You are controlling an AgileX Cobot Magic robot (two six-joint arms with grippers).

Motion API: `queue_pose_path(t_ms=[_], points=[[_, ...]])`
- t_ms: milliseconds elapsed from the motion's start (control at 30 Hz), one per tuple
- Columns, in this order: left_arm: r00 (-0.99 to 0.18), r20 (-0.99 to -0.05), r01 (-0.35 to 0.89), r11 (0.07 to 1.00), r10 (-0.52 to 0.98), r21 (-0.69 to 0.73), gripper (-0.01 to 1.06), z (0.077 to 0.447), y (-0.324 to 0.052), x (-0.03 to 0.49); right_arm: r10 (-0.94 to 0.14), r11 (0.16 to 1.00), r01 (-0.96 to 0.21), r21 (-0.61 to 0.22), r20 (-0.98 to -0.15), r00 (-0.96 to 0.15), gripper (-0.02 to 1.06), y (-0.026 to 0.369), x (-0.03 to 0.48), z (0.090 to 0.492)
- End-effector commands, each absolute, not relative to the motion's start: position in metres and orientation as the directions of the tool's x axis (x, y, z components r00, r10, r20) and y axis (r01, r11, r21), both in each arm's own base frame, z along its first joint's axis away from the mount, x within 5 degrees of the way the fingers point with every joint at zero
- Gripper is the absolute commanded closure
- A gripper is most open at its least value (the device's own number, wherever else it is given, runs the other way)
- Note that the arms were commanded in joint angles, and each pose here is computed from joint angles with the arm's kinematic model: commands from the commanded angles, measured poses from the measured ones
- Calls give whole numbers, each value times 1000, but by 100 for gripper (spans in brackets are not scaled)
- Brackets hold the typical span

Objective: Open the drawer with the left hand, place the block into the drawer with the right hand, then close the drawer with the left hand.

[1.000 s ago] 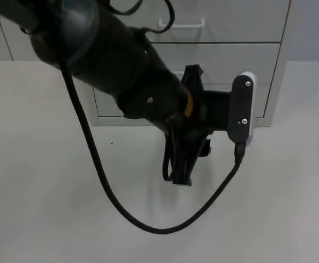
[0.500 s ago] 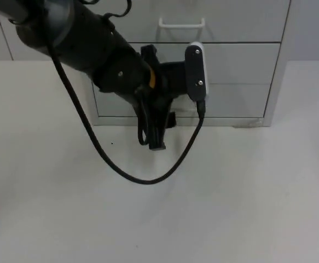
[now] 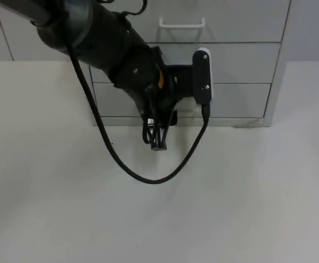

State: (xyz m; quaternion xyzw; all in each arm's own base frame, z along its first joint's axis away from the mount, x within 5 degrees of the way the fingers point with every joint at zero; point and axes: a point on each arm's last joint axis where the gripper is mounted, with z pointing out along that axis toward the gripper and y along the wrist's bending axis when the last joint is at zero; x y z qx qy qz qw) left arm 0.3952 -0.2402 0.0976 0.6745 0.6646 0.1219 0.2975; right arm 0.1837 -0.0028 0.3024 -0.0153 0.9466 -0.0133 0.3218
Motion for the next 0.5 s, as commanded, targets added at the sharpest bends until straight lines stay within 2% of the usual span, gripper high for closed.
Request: queue_pose_path(t_ms=[0,67,300,400,467], points=[[90,-239,834,58,967,549,72,87,-248,392,-33,999,-14,-35,-627,-778,-1,-4,184,305],[104,-245,833,50,964,552,72,87,-253,389,-33,999,-14,-35,-628,-777,-1,-4,185,305],[133,-255,820,39,958,572,59,81,-251,393,-22,1000,-14,-17,-630,-776,-1,-2,185,306],[122,-238,832,31,964,554,60,72,-249,393,-22,1000,-14,-17,-630,-776,-1,-2,185,306],[128,-205,843,2,970,538,71,65,-248,390,-22,1000,-14,-17,-630,-776,-1,-2,185,306]])
